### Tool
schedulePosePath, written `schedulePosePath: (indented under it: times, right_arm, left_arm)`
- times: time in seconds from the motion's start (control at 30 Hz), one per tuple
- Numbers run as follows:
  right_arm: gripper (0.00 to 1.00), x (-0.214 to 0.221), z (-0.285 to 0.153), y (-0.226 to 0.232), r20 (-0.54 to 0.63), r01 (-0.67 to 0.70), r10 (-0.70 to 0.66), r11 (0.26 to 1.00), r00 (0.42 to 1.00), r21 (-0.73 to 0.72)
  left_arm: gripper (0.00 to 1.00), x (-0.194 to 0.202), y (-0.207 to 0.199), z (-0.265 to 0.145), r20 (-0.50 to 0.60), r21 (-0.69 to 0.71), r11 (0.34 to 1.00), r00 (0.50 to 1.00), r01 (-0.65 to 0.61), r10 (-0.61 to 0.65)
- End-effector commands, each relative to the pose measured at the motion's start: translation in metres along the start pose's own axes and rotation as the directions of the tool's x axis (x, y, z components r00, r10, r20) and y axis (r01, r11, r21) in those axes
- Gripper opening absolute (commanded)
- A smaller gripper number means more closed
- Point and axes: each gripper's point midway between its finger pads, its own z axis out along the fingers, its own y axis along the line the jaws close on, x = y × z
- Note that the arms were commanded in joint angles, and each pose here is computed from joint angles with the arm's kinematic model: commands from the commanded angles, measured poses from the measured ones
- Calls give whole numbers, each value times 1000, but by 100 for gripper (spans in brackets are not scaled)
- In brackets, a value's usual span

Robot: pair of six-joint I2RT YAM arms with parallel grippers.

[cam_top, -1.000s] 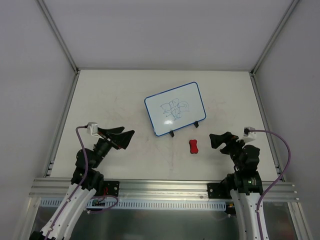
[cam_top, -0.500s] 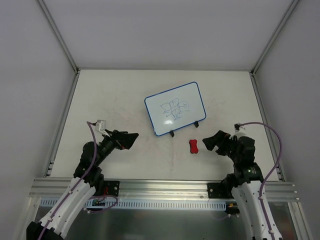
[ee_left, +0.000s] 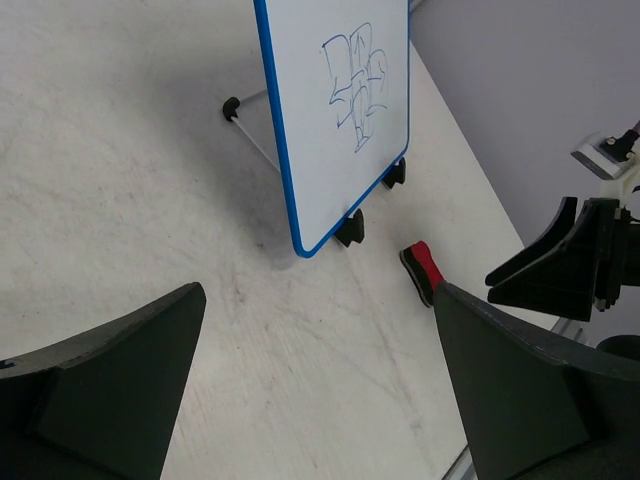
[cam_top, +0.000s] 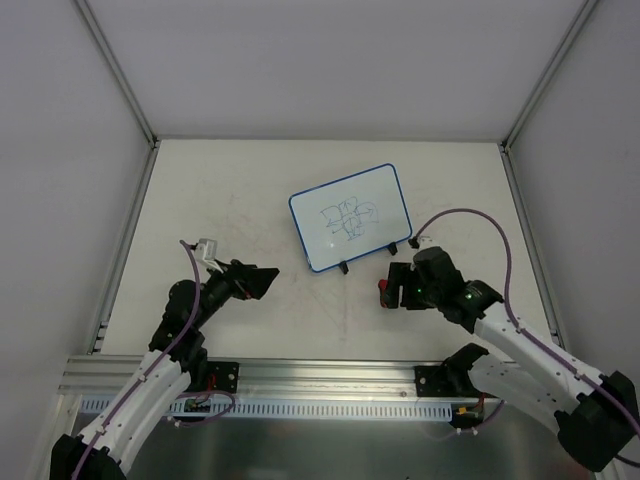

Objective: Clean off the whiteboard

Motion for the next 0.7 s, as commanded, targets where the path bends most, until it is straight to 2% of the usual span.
schedulePosePath:
  times: [0.0, 0.1, 0.3, 0.67]
  right_arm:
    - [69, -9, 8, -7, 9, 12, -13, 990, 1000, 142]
    - [65, -10, 17, -6, -13, 30, -29, 987, 1000, 159]
    - [66, -15, 28, -11, -47, 82, -73, 972, 996, 221]
    - [57, -20, 51, -5, -72, 118, -104, 968, 992, 221]
  left_arm:
    - [99, -8, -9, 2, 26, 41, 998, 998, -53, 52]
    - [99, -10, -11, 1, 29, 43, 997, 998, -65, 63]
    - [99, -7, -9, 0, 28, 42, 997, 998, -66, 65]
    - [99, 1, -6, -3, 22, 49, 997, 998, -55, 54]
